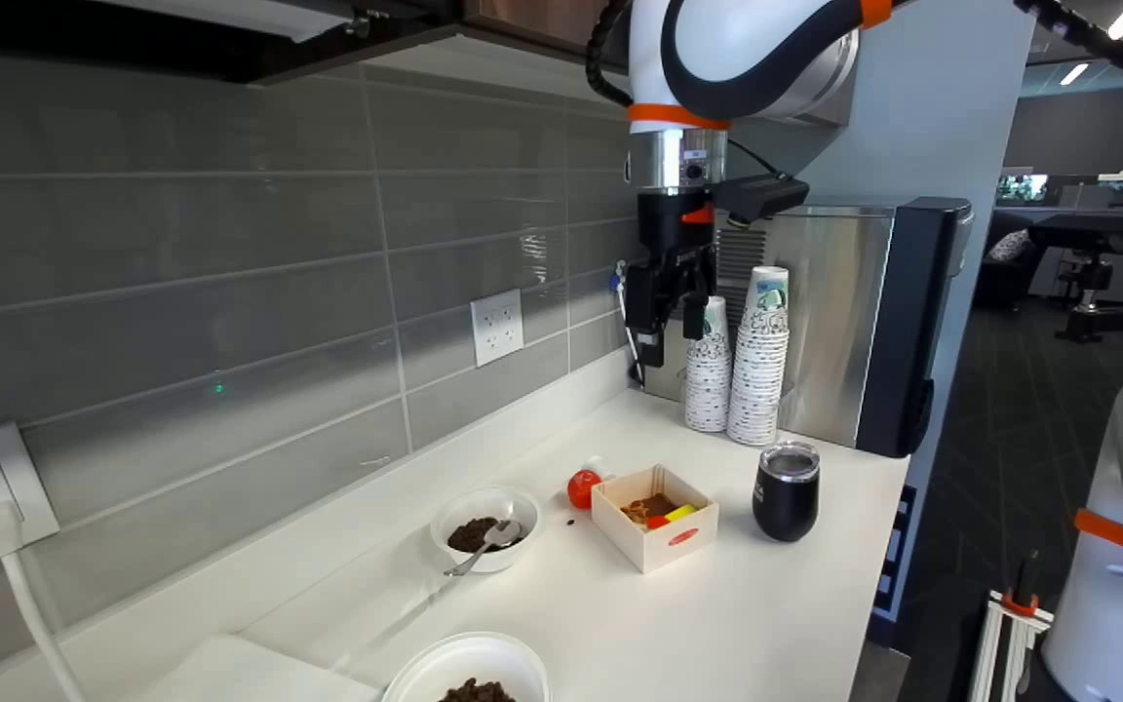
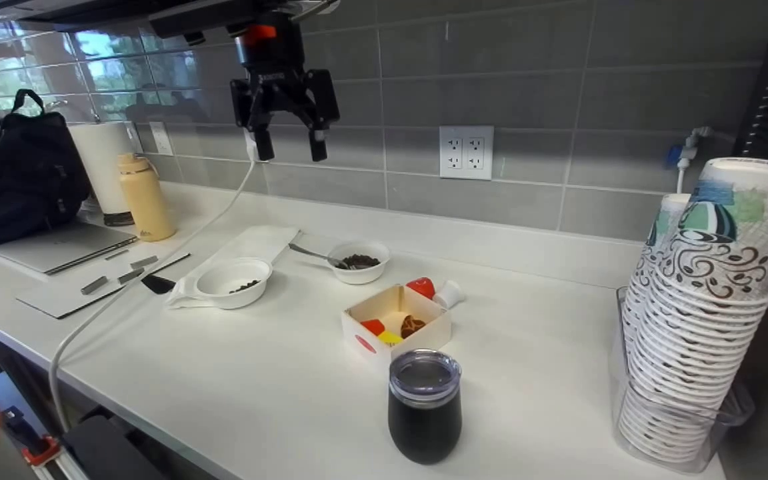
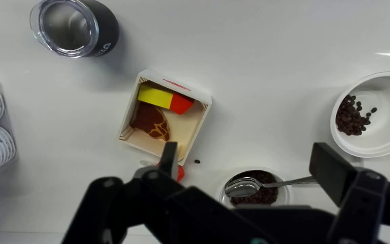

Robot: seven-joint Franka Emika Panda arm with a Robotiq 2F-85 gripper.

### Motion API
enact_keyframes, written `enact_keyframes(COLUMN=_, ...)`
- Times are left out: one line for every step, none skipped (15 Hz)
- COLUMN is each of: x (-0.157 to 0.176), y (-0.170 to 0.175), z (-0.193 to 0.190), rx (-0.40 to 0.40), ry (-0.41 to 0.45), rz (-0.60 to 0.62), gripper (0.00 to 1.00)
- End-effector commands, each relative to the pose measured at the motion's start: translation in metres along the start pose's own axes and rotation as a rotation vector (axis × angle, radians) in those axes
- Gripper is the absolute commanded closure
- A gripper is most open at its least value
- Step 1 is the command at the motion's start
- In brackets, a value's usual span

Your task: Stir the objects in the bowl using the silver spoon

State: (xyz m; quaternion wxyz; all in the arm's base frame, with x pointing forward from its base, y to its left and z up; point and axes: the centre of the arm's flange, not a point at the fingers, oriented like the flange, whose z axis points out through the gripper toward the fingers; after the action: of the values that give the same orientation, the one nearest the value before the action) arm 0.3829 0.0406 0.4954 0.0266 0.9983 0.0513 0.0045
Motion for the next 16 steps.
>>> enact_keyframes(x=0.000, y=0.000, z=0.000, rx=0.000, ry=0.000, rz=0.000, gripper=0.00)
enact_keyframes(x=0.000, y=0.000, z=0.000, rx=0.000, ry=0.000, rz=0.000, gripper=0.00)
enact_keyframes(x=0.000, y=0.000, z=0.000, rx=0.000, ry=0.000, rz=0.000, gripper=0.00)
enact_keyframes(x=0.000, y=0.000, z=0.000, rx=0.000, ry=0.000, rz=0.000, gripper=0.00)
enact_keyframes(x=0.000, y=0.000, z=0.000, rx=0.000, ry=0.000, rz=0.000, gripper=0.00)
enact_keyframes(x=0.000, y=0.000, z=0.000, rx=0.000, ry=0.000, rz=0.000, gripper=0.00)
enact_keyframes(x=0.000, y=0.000, z=0.000, rx=0.000, ry=0.000, rz=0.000, gripper=0.00)
enact_keyframes(x=0.000, y=0.000, z=0.000, rx=0.000, ry=0.000, rz=0.000, gripper=0.00)
enact_keyframes(x=-0.003, y=0.001, z=0.000, rx=0.000, ry=0.005, rz=0.003, gripper=0.00)
enact_keyframes(x=-0.010, y=0.002, z=0.000, rx=0.002, ry=0.010, rz=0.008, gripper=0.00)
enact_keyframes(x=-0.018, y=0.003, z=0.001, rx=0.006, ry=0.016, rz=0.017, gripper=0.00)
enact_keyframes(x=-0.026, y=0.004, z=0.003, rx=0.015, ry=0.024, rz=0.026, gripper=0.00)
enact_keyframes(x=-0.039, y=0.005, z=0.008, rx=0.034, ry=0.032, rz=0.037, gripper=0.00)
enact_keyframes(x=-0.049, y=0.005, z=0.014, rx=0.050, ry=0.031, rz=0.049, gripper=0.00)
enact_keyframes(x=-0.059, y=0.006, z=0.024, rx=0.069, ry=0.016, rz=0.056, gripper=0.00)
enact_keyframes(x=-0.065, y=0.006, z=0.031, rx=0.062, ry=0.009, rz=0.081, gripper=0.00)
